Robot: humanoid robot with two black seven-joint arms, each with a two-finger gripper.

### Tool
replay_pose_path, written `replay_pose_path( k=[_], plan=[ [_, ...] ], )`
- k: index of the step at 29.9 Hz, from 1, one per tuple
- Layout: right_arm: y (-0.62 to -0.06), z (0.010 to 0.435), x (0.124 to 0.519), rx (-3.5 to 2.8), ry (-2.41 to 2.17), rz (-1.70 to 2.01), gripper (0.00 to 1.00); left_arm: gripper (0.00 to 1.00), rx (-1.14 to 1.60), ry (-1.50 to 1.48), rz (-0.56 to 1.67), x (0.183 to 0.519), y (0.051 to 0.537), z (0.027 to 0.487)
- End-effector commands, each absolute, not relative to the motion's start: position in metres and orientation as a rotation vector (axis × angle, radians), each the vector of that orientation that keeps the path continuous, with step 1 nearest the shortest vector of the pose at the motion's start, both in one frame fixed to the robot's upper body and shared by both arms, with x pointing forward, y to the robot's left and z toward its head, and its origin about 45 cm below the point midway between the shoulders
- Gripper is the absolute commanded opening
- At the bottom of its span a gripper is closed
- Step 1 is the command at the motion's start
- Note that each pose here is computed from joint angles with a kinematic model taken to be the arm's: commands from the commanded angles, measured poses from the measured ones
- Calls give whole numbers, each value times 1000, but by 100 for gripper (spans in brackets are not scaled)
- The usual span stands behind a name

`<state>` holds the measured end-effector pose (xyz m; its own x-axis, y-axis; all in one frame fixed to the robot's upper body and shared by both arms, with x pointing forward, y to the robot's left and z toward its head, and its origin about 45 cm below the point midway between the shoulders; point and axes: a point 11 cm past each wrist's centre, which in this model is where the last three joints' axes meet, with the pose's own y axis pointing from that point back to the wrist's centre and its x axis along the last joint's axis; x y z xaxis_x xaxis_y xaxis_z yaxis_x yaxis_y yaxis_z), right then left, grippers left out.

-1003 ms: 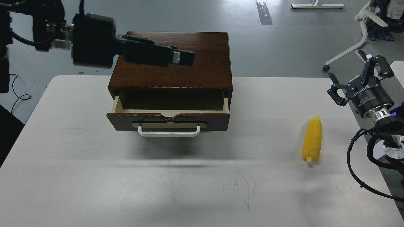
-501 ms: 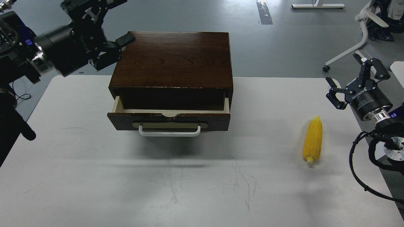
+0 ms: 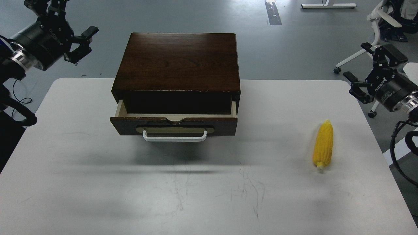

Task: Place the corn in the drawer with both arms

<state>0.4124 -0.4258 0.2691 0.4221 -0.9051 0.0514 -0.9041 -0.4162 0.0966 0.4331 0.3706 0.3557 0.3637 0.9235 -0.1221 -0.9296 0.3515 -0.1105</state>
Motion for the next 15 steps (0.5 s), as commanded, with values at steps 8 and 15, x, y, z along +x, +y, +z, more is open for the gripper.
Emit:
replay_pose_path(
  k=[8, 15],
  plan=[
    [-432, 291, 407, 2145, -919, 486, 100, 99, -333, 71, 1252, 447, 375, 360],
    [-445, 247, 378, 1913, -527, 508, 100, 99, -336, 78, 1235, 445, 373, 358]
  ],
)
